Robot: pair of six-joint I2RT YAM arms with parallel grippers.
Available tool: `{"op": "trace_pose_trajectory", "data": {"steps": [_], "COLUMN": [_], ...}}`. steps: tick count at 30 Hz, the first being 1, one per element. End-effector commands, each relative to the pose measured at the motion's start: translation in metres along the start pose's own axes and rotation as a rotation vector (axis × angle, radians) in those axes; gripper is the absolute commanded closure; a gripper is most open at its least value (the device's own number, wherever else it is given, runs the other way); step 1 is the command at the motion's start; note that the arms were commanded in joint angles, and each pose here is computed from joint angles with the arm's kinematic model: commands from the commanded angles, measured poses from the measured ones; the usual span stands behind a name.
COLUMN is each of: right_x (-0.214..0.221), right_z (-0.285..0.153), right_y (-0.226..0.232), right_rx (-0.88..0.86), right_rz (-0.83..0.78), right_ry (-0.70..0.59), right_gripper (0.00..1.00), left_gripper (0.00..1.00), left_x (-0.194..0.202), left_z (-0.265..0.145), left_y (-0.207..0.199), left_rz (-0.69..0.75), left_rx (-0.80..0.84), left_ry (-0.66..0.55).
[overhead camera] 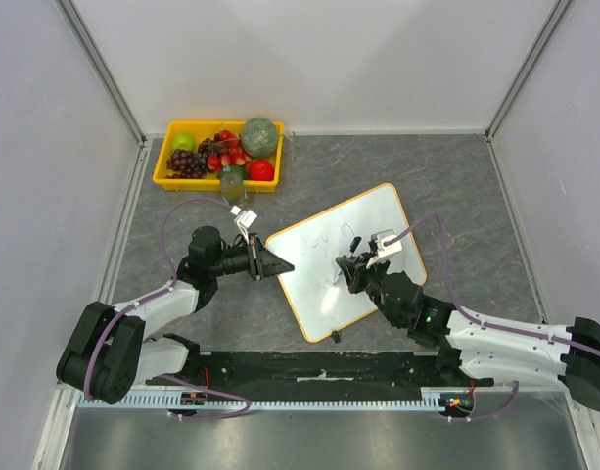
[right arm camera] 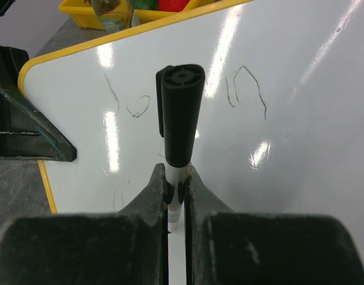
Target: Write a sentence on the whiteboard
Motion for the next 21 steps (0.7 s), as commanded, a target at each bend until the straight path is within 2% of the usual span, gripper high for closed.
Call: {"op": "trace_pose_trajectory", "data": {"steps": [1, 10, 21], "right_x": [-0.014, -0.046, -0.036], "right_z": [0.002, -0.006, 0.011], "right_y": [0.0, 0.018, 0.016], "right_rx": [0.046, -0.062, -0.06], "right_rz": [-0.041, 0.02, -0.011], "right_ry": [-0.041, -0.092, -0.069], "right_gripper": [1.0, 1.0, 1.0], "left_gripper": [0.98, 0.98, 0.98], "left_x": [0.035, 0.034, 0.034], "left_z": [-0.003, -0.003, -0.003], "left_y": [0.0, 0.0, 0.0], "left_rz": [0.122, 0.124, 0.124], "left_rx": [0.079, 0.08, 0.081], "left_ry": [0.111, 0.108, 0.108]}}
Point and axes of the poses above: each gripper's point midway between its finger pads, its own z axis out along the fingers, its own y axis along the line the jaws close on, x = y × z, the point moved 7 cm from there along -z, back along the fingers, and after that the axes turned 14 degrees about z, right-handed, at the moved point
